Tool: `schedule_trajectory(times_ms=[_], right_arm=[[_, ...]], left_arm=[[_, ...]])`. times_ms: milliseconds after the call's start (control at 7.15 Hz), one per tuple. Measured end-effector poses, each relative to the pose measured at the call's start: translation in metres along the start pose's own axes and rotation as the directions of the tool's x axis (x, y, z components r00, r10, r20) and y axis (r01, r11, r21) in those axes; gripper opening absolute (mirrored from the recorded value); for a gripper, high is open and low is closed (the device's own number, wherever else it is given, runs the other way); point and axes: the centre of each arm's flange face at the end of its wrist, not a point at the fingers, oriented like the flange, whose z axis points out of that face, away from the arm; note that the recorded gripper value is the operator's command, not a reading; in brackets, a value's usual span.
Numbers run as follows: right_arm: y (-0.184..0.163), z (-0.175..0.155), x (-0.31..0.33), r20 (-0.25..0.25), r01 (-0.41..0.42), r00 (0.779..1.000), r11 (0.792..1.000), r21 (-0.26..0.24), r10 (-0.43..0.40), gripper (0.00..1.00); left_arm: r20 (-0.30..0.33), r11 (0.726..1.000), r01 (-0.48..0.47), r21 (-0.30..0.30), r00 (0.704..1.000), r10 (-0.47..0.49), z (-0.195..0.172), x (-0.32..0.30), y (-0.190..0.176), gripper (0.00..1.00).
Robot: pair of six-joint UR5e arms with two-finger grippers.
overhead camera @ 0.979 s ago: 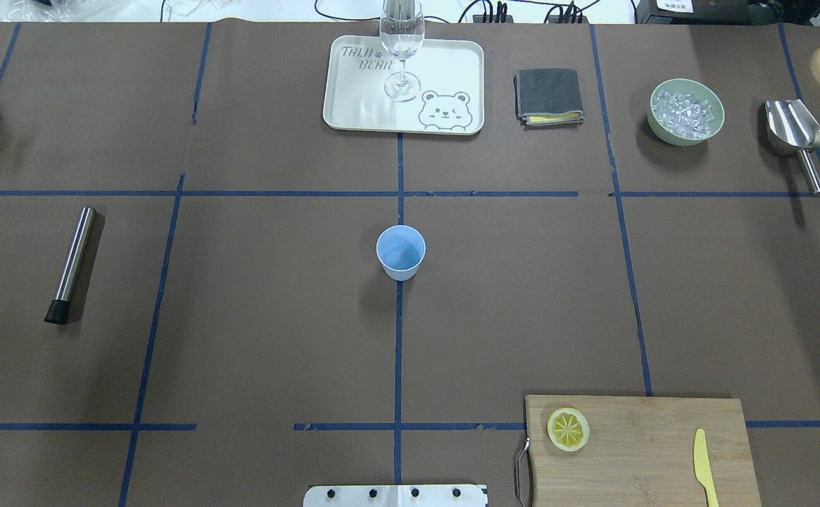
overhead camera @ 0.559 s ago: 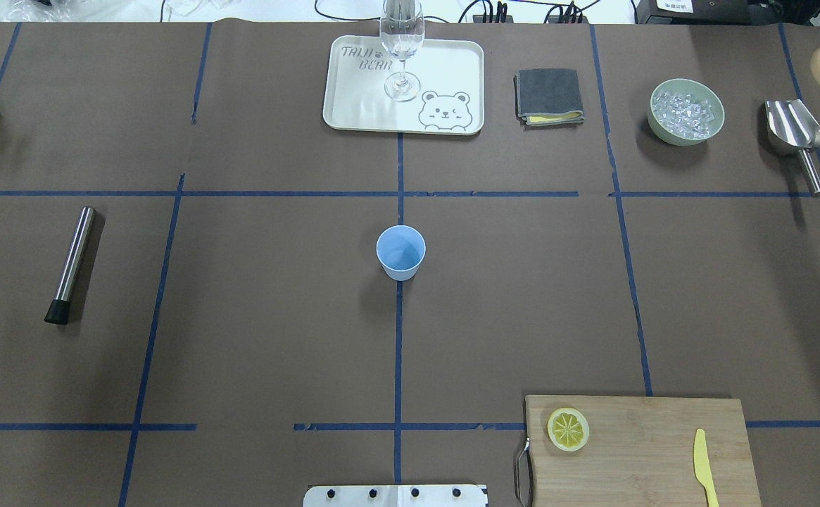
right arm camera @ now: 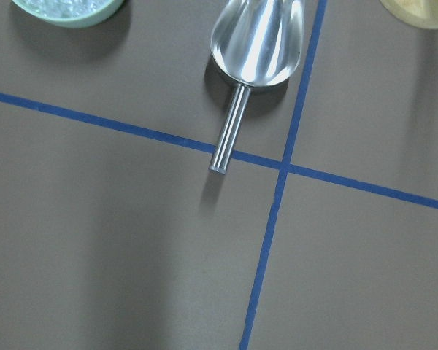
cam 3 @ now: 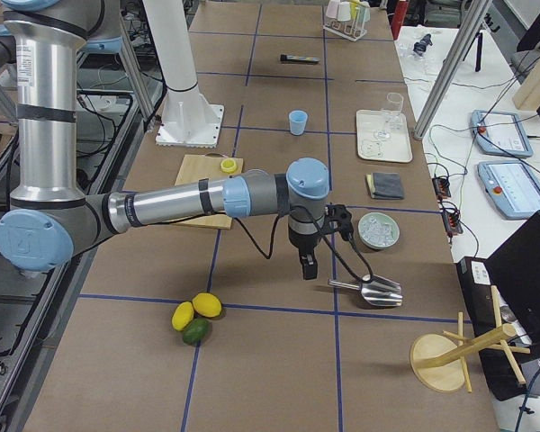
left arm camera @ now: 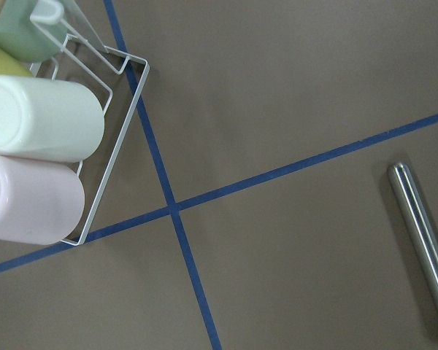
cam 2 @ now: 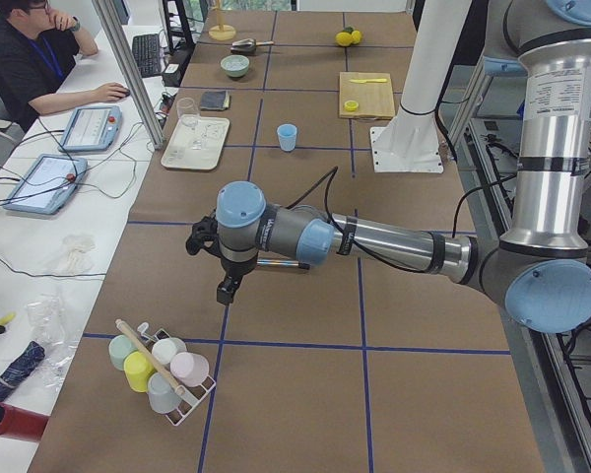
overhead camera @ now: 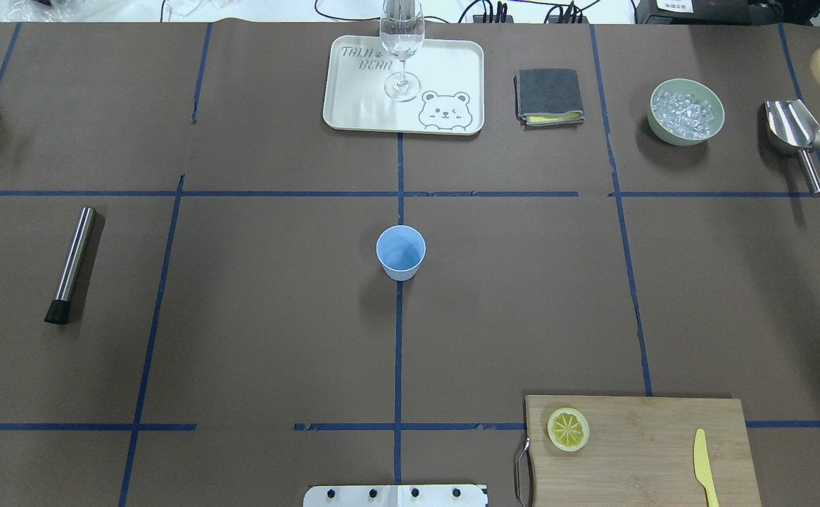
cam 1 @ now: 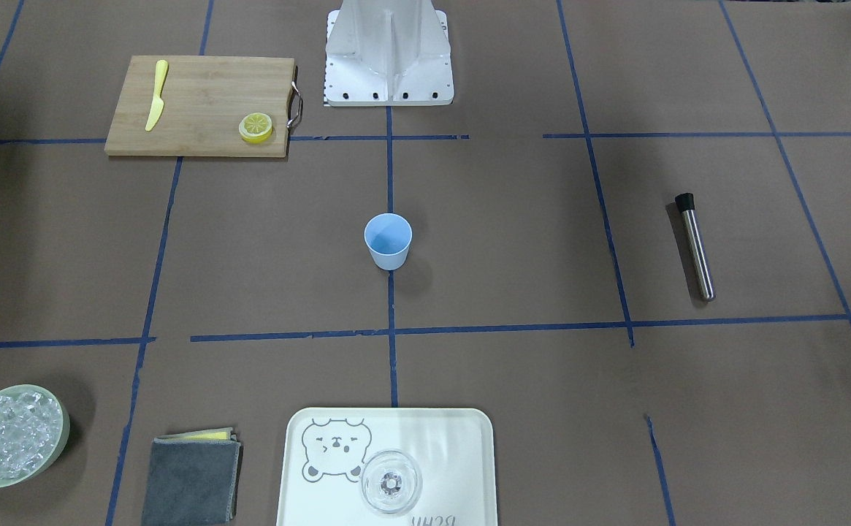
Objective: Squeeze lemon into cup
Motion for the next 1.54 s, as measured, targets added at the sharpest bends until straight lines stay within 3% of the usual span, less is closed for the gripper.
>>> schedule_trajectory(times_ms=[419,699,839,979,1119,1538], right_arm=[[-0.018,-0.028,-0.053,0.059,0.092,0.994,0.993,0.074,-0.097,1.0],[-0.031,-0.023,-0.123,0.097,0.16,0.98,0.977,0.14,-0.175,1.0],[-0.035,-0.01,-0.168,0.157,0.109,0.978,0.98,0.165,-0.135,1.0],[-0.033,0.003,-0.213,0.227,0.051,0.97,0.986,0.161,-0.087,1.0],[-0.025,0.013,-0.256,0.266,0.017,0.962,0.988,0.153,-0.058,1.0],[0.027,0.059,-0.402,0.232,-0.051,0.973,0.983,0.175,0.009,1.0]], left_arm=[[0.018,0.988,-0.103,0.114,0.995,0.102,-0.005,0.0,-0.001,1.0],[0.022,0.985,-0.113,0.128,0.994,0.111,0.003,-0.007,0.016,1.0],[0.022,0.986,-0.109,0.124,0.994,0.107,0.005,-0.01,0.023,1.0],[0.021,0.987,-0.107,0.122,0.994,0.105,0.007,-0.011,0.026,1.0],[0.021,0.987,-0.107,0.121,0.994,0.105,0.007,-0.011,0.027,1.0],[0.021,0.987,-0.106,0.121,0.994,0.104,0.007,-0.011,0.028,1.0]])
